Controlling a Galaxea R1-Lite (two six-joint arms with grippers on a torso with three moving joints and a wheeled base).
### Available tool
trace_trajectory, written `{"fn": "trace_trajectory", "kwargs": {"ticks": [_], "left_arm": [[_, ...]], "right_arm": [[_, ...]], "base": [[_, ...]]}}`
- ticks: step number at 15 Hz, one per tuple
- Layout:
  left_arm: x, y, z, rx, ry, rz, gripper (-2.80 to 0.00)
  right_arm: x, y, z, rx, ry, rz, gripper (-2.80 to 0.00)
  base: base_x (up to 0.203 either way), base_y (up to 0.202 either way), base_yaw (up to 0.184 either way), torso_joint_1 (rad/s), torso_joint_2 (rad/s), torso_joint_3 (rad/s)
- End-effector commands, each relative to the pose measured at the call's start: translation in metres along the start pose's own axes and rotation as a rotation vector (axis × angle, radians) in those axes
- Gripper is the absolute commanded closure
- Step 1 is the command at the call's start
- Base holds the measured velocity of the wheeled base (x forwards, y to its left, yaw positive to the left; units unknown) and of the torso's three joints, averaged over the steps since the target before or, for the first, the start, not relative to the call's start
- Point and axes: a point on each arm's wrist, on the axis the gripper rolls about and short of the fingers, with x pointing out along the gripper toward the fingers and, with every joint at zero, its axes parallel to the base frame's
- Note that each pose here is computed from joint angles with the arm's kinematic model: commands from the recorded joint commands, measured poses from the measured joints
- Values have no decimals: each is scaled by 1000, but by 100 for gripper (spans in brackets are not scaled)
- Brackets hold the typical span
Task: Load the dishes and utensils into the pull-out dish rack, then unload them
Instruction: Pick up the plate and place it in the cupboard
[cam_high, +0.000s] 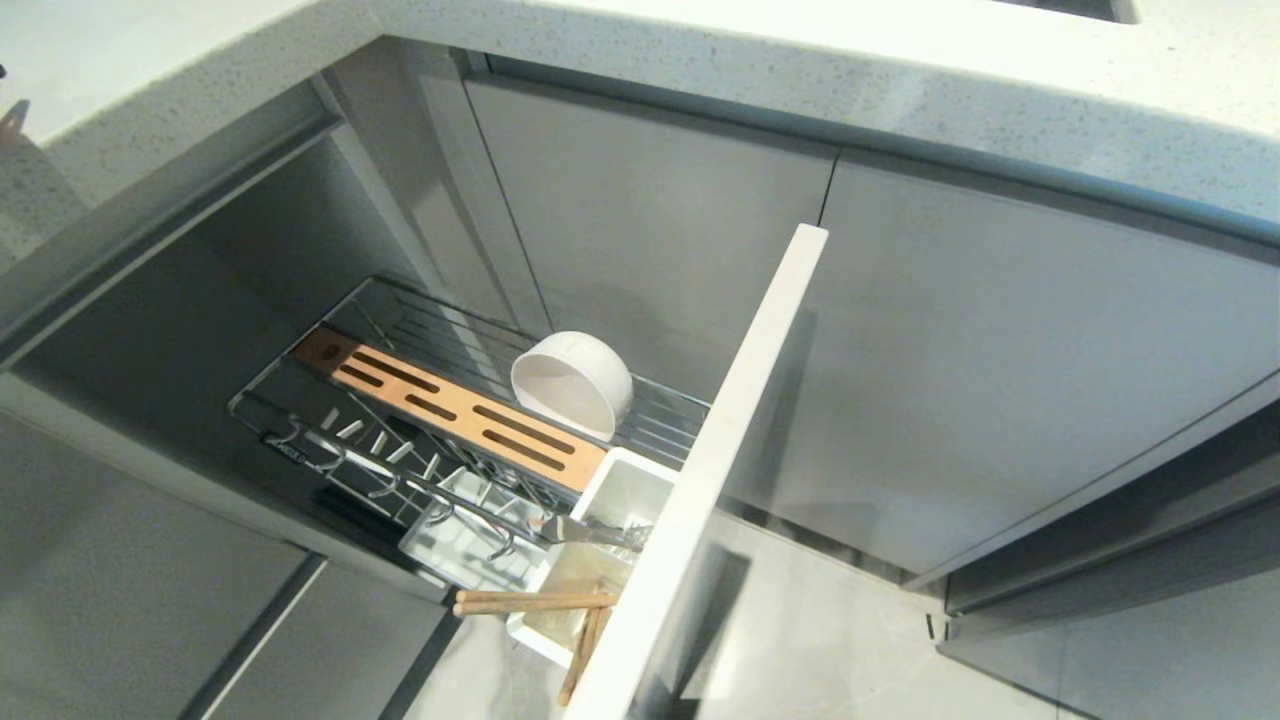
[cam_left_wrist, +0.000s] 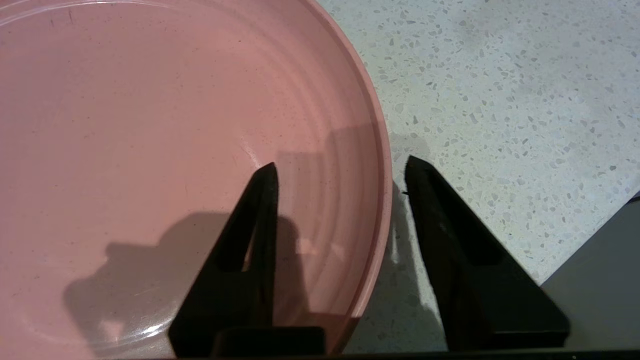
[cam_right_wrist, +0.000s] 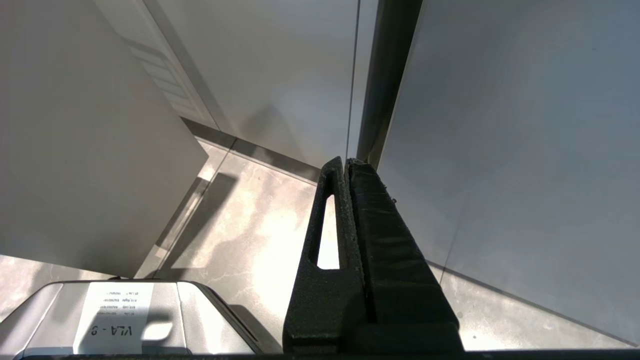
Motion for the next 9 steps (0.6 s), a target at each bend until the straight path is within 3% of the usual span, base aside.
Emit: {"fn": "trace_trajectory", "kwargs": {"ticks": [1,9], "left_arm": [[0,0,0,-2,0,3,0],[-10,4,4,-9,-20,-2,0]], "right_arm": [[0,0,0,0,2,0,0],[0,0,0,0,2,0,0]], "base": [[0,0,0,0,0,0],[0,0,0,0,0,0]]}}
